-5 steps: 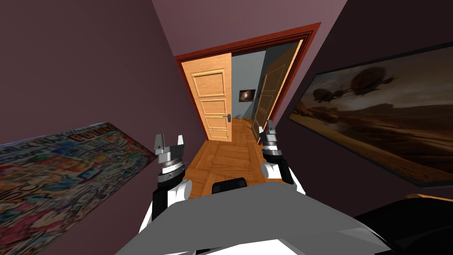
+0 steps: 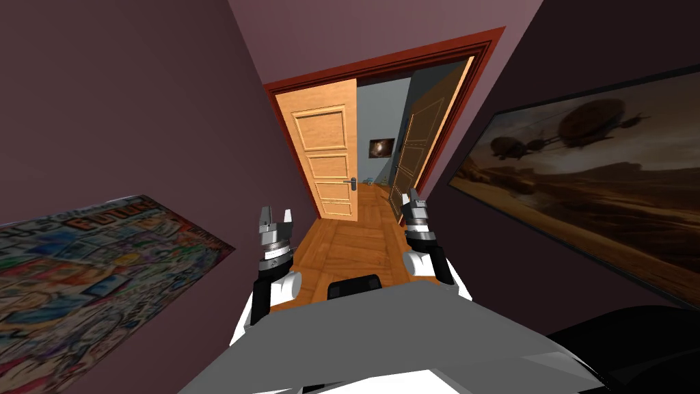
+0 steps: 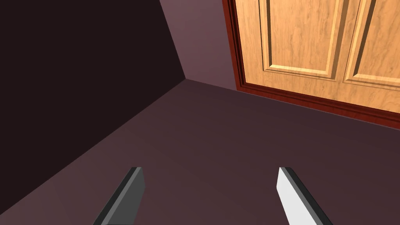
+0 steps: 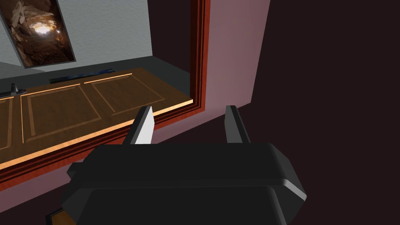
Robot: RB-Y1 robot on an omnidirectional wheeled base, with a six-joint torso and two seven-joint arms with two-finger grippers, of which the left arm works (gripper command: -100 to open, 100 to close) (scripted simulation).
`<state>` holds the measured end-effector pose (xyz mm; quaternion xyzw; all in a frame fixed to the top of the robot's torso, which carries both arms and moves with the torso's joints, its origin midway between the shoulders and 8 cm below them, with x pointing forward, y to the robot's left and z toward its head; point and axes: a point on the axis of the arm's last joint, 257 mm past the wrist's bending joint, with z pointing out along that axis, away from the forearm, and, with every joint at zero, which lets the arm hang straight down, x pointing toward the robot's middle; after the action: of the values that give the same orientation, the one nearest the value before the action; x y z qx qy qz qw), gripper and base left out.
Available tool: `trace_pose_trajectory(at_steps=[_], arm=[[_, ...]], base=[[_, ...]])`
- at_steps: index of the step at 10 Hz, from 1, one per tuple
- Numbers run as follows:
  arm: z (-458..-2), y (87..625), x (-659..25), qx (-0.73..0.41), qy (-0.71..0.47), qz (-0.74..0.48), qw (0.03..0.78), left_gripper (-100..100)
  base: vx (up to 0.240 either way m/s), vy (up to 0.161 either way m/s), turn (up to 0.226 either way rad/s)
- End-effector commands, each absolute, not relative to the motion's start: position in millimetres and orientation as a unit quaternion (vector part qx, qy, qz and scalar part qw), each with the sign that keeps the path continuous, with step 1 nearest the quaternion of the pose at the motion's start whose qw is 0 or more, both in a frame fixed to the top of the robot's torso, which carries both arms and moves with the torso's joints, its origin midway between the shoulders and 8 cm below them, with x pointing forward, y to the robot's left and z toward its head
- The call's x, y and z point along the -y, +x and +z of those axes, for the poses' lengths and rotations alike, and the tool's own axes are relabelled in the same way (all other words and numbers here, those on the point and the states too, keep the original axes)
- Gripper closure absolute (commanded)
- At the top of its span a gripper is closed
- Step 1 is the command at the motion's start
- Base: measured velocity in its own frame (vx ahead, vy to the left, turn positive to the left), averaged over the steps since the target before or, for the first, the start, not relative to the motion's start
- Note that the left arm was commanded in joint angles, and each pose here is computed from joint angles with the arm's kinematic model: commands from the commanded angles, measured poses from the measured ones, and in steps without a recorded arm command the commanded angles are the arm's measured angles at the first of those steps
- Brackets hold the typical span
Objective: Push the door open
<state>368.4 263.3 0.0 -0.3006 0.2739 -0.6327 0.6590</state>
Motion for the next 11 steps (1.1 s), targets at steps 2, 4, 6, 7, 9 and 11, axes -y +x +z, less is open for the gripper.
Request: trace_pose_trajectory(at_steps=[2, 4, 6, 7, 9, 11], arm=[[-14, 381, -260, -0.286, -0.309, -0.632, 0.651, -100], [-26, 393, -257, -0.295, -0.314, -0.632, 0.644, -100], [-38, 404, -254, -0.305, -0.320, -0.631, 0.637, -100], [-44, 411, -252, -0.310, -0.323, -0.631, 0.634, -100], [-57, 424, -248, -0.321, -0.330, -0.630, 0.626, -100], [-64, 430, -246, -0.326, -0.333, -0.629, 0.622, -100]], base=[[0.117, -0.011, -0.005], [0.088, -0.018, -0.010], [0.087, -0.019, -0.006], [0.092, -0.024, -0.008], [0.102, -0.036, -0.009], [0.056, -0.013, -0.003]])
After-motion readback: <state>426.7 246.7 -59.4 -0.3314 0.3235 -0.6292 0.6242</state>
